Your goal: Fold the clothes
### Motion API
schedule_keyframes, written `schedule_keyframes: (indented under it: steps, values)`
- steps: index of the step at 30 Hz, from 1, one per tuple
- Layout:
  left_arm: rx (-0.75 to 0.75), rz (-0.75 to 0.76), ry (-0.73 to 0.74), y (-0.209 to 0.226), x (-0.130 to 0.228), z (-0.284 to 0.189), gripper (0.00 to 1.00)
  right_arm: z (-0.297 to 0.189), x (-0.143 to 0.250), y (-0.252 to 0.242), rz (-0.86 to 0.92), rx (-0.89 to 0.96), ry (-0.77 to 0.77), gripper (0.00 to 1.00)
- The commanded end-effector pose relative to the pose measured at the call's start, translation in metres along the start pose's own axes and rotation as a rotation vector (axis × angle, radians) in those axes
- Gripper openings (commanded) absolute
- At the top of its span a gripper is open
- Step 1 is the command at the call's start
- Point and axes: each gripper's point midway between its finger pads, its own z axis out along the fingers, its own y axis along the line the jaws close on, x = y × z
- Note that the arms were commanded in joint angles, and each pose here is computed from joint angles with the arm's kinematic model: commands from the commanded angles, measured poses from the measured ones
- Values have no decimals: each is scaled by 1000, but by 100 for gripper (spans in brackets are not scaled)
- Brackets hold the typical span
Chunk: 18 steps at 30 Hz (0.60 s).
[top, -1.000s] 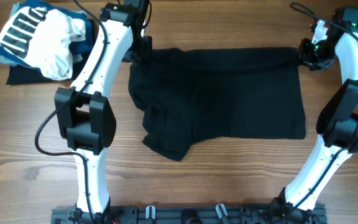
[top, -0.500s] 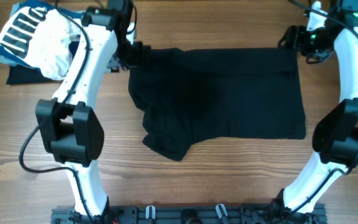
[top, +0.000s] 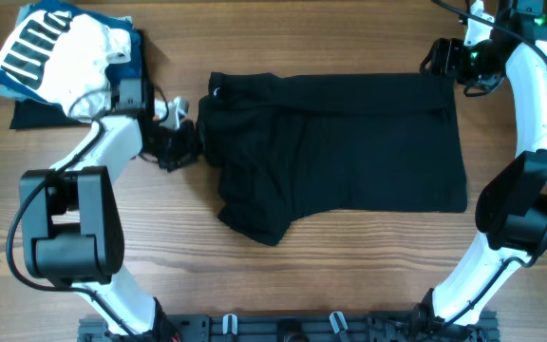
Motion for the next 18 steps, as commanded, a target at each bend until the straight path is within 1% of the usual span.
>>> schedule_keyframes:
  steps: [1, 4, 5, 6, 8, 9, 10, 12, 13, 15, 16, 18]
  values:
    - [83, -18, 8, 1, 9, 4, 75, -1, -2, -2, -10, 10, -6, 83]
    - [86, -23, -25, 8, 0, -1, 69, -1, -3, -2, 9, 10, -7, 83]
    - [84, -20, -32, 8, -1, -1, 61, -1, -3, -2, 9, 10, -10, 83]
    - [83, -19, -31, 8, -1, -1, 56, -1, -4, -2, 9, 10, -13, 83]
    - [73, -15, -31, 9, -1, 0, 41, -1, -5, -2, 10, 10, -18, 83]
    - [69, -12, -37, 9, -2, 0, 30, -1, -6, -2, 9, 10, -20, 83]
    - [58, -8, -46, 11, -4, 0, 22, -1, -6, -2, 9, 10, -21, 83]
    - [53, 3, -64, 11, -9, 0, 7, -1, -6, -2, 10, 10, -21, 83]
    - [55, 7, -74, 11, -11, 0, 4, -1, -6, -2, 13, 10, -22, 84]
    - [30, -25, -98, 14, -17, -2, 4, -1, -6, -2, 13, 10, -21, 84]
    - [-17, -14, -144, 13, -30, -14, 4, -1, -6, -2, 13, 10, -22, 84]
    - [-92, 5, -202, 9, -43, -37, 4, -1, -6, -2, 13, 10, -21, 84]
